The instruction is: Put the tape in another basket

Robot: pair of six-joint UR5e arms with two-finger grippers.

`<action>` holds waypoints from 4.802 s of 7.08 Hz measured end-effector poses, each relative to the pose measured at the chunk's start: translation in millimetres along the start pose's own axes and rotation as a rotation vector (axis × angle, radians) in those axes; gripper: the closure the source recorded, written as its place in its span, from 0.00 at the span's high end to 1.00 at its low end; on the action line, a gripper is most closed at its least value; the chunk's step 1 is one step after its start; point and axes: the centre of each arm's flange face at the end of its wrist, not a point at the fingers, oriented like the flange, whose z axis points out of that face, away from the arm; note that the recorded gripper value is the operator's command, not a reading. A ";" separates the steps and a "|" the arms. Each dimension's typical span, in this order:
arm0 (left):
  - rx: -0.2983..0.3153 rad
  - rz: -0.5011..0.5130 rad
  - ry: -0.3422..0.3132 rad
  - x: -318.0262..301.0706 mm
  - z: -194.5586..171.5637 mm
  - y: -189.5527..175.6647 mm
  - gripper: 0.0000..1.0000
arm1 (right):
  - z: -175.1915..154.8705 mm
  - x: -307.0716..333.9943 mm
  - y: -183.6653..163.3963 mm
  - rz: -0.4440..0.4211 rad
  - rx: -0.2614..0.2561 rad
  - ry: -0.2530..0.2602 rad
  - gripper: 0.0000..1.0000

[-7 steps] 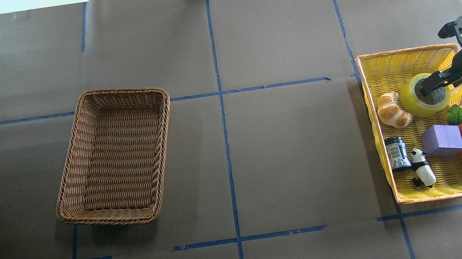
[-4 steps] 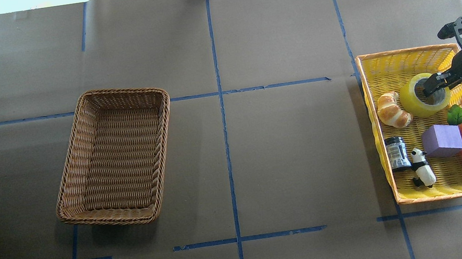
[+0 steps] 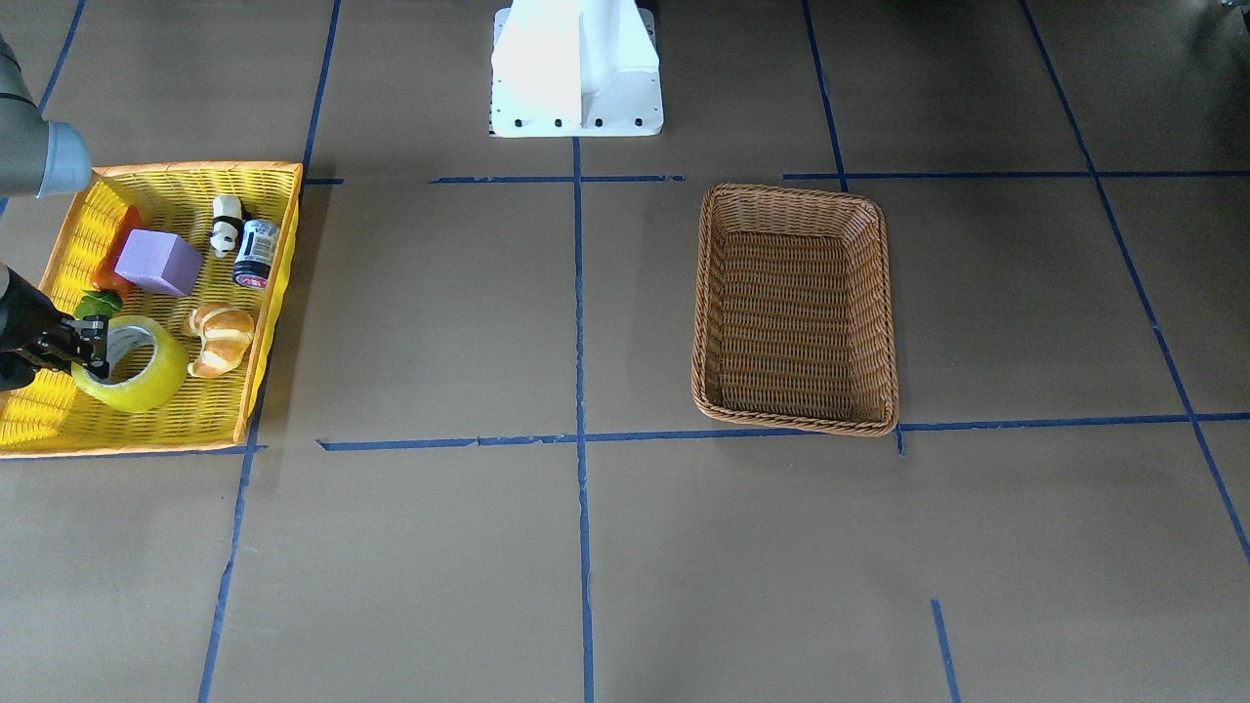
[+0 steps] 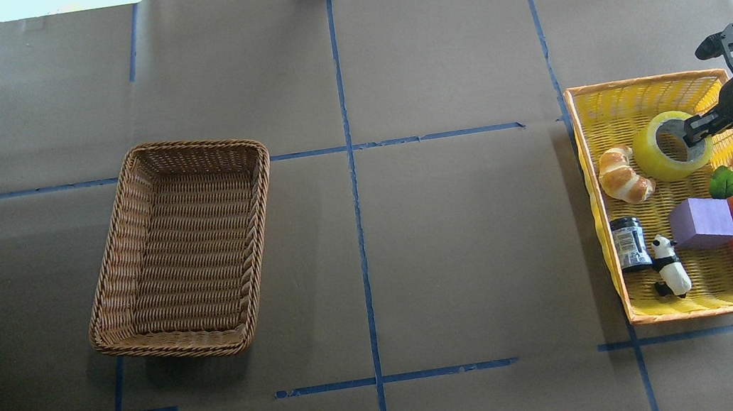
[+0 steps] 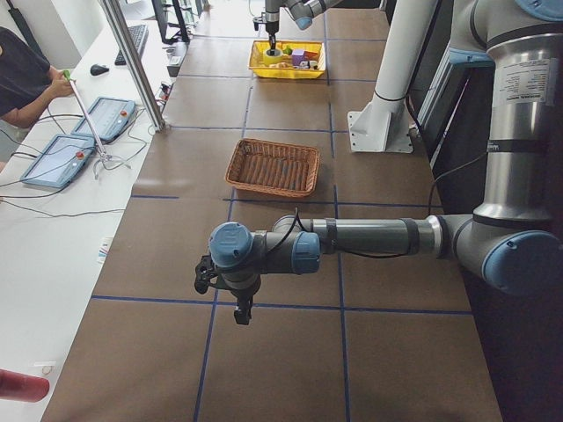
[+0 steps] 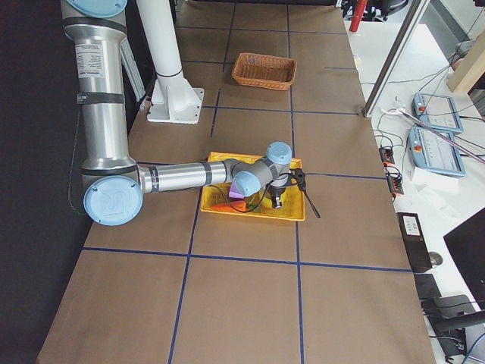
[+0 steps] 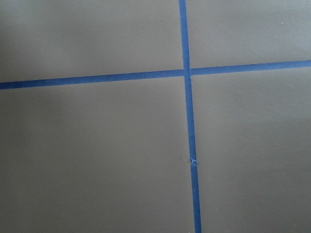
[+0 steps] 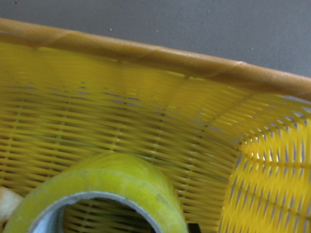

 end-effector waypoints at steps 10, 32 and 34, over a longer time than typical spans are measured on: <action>0.105 -0.073 0.122 166.5 -37.1 -25.6 1.00 | -160.6 -122.1 -17.9 0.262 0.205 -0.401 0.01; -0.221 -0.579 1.542 611.7 8.3 85.0 1.00 | -122.4 -428.5 141.5 0.408 -0.031 -1.370 0.03; -0.262 -0.595 1.563 632.8 16.6 100.2 1.00 | -116.8 -437.8 140.4 0.407 -0.040 -1.370 0.03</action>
